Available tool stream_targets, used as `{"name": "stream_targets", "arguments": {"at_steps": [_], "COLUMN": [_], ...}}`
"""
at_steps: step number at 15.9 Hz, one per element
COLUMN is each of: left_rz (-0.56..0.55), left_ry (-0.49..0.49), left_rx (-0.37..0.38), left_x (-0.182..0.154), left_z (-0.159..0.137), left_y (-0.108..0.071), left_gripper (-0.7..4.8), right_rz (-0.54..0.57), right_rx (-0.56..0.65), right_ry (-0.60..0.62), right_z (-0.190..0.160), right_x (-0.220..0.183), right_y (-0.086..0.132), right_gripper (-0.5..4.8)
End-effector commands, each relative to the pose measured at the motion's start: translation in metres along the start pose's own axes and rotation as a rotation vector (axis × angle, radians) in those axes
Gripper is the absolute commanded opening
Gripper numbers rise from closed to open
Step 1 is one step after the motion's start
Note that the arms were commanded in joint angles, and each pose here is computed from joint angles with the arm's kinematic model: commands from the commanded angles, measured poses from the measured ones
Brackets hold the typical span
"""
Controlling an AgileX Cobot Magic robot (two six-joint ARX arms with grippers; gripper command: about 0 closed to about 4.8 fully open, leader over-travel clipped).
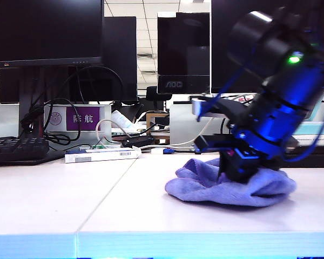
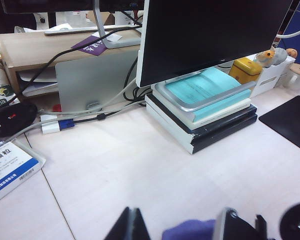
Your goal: Wipe the table from front to back using the rag.
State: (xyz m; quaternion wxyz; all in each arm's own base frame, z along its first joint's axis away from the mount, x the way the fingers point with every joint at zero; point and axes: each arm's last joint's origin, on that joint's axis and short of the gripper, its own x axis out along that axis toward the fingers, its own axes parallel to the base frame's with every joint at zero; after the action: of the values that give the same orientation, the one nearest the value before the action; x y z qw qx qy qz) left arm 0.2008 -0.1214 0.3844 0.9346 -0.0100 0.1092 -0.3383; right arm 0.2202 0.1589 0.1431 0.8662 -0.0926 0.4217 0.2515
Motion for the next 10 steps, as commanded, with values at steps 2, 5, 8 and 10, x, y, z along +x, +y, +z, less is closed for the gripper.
{"name": "stream_targets", "arguments": {"at_steps": [2,5,8,10], "left_rz": [0.0,0.0,0.0,0.0], "left_ry": [-0.014,-0.014,-0.013,-0.013], "left_rx": [0.001,0.001,0.001,0.001], "left_x": [-0.001,-0.001,-0.001,-0.001], "left_z": [0.003,0.003,0.003,0.003], "left_y": [-0.001,-0.001,-0.001,-0.001], "left_gripper": [-0.04,-0.04,-0.04,-0.04], "right_rz": [0.005,0.024,0.025,0.039], "right_rx": [-0.004,-0.029,-0.016,-0.011], "right_ry": [0.19,0.178,0.202,0.206], "right_z": [-0.034,-0.038,-0.052,-0.056], "right_x": [0.001,-0.005,-0.008,-0.009], "right_y": [0.001,0.008,0.006,0.006], "right_gripper": [-0.06,-0.06,-0.06,-0.06]}}
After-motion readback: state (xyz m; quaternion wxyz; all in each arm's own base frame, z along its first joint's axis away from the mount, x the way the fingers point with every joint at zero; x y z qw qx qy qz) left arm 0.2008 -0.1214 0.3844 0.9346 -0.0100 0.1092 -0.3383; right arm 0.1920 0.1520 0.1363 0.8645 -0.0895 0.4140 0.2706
